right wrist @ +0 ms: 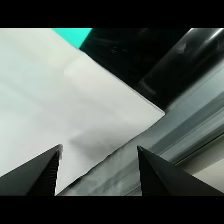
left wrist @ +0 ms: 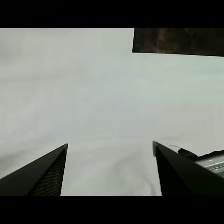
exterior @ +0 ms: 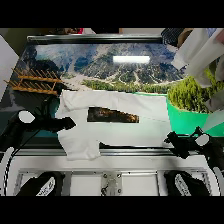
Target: Fold the clothes and pants, and hang the long-sleeved shirts on hangers.
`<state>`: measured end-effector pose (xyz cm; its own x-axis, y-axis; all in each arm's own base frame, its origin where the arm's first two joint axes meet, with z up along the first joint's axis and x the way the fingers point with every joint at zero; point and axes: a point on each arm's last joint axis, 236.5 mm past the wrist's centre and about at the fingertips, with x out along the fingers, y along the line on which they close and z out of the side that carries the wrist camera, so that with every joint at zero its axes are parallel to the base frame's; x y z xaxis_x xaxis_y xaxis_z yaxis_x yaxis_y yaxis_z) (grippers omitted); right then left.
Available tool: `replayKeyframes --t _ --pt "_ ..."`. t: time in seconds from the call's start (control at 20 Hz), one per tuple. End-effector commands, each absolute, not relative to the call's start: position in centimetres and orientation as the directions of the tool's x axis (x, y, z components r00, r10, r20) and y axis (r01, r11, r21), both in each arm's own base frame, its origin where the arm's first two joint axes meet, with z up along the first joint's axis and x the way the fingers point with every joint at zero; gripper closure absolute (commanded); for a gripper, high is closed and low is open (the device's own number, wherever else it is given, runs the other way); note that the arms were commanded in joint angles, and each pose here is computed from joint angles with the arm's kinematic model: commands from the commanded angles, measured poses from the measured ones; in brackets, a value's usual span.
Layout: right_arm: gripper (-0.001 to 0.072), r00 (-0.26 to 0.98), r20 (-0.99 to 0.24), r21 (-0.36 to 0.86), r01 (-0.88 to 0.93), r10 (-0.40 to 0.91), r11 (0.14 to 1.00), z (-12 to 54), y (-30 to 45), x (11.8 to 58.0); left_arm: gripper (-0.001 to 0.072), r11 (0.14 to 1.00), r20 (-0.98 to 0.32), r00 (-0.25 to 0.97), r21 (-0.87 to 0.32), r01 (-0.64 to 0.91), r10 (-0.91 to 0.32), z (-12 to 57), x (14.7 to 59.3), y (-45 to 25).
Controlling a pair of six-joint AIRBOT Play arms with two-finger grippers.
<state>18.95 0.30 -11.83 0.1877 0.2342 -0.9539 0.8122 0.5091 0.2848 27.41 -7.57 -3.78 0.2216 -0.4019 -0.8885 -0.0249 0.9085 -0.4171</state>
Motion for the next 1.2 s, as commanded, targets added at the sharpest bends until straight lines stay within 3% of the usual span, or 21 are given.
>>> replayKeyframes --t 0.0,0.2,0.25,0.35,0.4,0.65,0.8,0.95,1.15 --pt "0.0180 0.189 -0.954 0.286 0.805 0.233 0.520 -12.3 0.3 19.0 0.0142 0.908 -0.889 0.216 -0.418 -0.025 -0.404 -3.8 27.3 -7.6" --pt "0.0203 0.193 -0.955 0.285 0.808 0.226 0.516 -12.6 0.0 19.3 0.0142 0.908 -0.889 0.216 -0.418 -0.025 -0.403 -3.8 27.3 -7.6" --pt "0.0316 0.199 -0.954 0.290 0.797 0.223 0.529 -12.7 -0.1 19.5 0.0142 0.908 -0.889 0.216 -0.418 -0.025 -0.403 -3.8 27.3 -7.6" --pt "0.0628 0.213 -0.952 0.302 0.774 0.220 0.556 -12.6 -0.1 19.9 0.0142 0.909 -0.890 0.219 -0.417 -0.030 -0.401 -3.8 27.3 -7.4" --pt "0.0701 0.214 -0.952 0.304 0.766 0.221 0.567 -12.5 -0.1 20.0 0.0142 0.907 -0.890 0.218 -0.418 -0.044 -0.399 -3.8 27.3 -7.0" --pt "0.0701 0.241 -0.944 0.330 0.683 0.225 0.652 -10.3 -0.2 21.0 0.0143 0.842 -0.900 0.171 -0.435 -0.321 -0.400 -4.5 24.3 -1.0" --pt "0.0701 0.262 -0.940 0.340 0.675 0.218 0.654 -9.8 -0.3 21.4 0.0143 0.804 -0.950 0.131 -0.310 -0.508 -0.283 -7.9 20.4 3.0" --pt "0.0701 0.261 -0.940 0.339 0.670 0.218 0.660 -9.8 -0.3 21.4 0.0142 0.801 -0.957 0.091 -0.282 -0.529 -0.277 -10.5 18.2 2.1" --pt "0.0701 0.261 -0.940 0.339 0.663 0.219 0.667 -9.8 -0.3 21.4 0.0142 0.862 -0.956 0.017 -0.273 -0.426 -0.294 -10.9 19.3 -0.1"
